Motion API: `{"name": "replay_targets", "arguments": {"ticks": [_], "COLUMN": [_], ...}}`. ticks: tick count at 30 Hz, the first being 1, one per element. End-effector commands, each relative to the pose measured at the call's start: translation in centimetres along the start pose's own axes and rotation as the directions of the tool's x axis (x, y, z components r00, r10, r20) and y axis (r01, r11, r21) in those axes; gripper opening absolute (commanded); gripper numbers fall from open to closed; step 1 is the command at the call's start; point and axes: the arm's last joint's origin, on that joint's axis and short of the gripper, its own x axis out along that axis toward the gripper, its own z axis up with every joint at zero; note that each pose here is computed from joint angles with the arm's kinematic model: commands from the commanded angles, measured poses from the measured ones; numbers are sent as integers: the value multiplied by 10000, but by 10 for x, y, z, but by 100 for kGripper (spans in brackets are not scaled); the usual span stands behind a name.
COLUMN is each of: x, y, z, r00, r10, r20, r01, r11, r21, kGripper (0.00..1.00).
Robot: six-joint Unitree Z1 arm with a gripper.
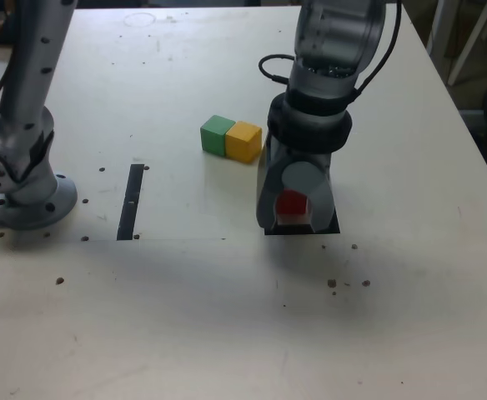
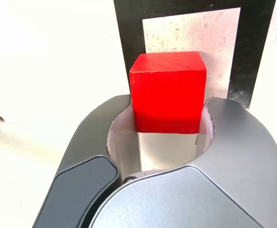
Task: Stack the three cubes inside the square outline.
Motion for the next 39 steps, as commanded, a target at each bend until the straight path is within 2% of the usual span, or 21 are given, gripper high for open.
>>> {"name": "replay_targets", "arguments": {"ticks": [1, 3, 4, 6, 9, 10, 12, 18, 22, 26, 28, 31, 33, 35, 36, 37, 39], "x": [2, 2, 2, 2, 2, 2, 3, 1, -9, -23, -28, -33, -34, -32, -30, -28, -26], "y": [-1, -1, -1, -1, 0, 0, 0, 0, 1, 6, 10, 17, 21, 25, 27, 30, 36], "z": [1, 2, 2, 2, 2, 2, 1, -2, -9, -20, -25, -31, -34, -36, -36, -35, -34], "r00": [10000, 10000, 10000, 10000, 10000, 10000, 10000, 10000, 9996, 9986, 9985, 9988, 9995, 10000, 10000, 9998, 9992], "r10": [32, 35, 37, 39, 24, 20, 12, 19, 125, 217, 213, 190, 140, -2, -75, -174, -303], "r20": [-5, 46, 63, 90, 92, 86, 58, 44, 250, 474, 512, 441, 279, 65, -29, -133, -274], "r01": [-32, -35, -37, -40, -25, -21, -13, -20, -124, -174, -128, -52, -17, 34, 46, 55, 35], "r11": [10000, 10000, 10000, 10000, 9999, 9999, 9998, 9999, 9999, 9958, 9868, 9560, 9172, 8618, 8300, 7874, 7317], "r21": [17, 17, 25, 74, 147, 169, 179, 166, -35, -899, -1616, -2933, -3985, -5073, -5577, -6164, -6816], "kGripper": [36, 38, 43, 57, 84, 90, 97, 100, 100, 100, 100, 100, 100, 100, 100, 99, 99]}}
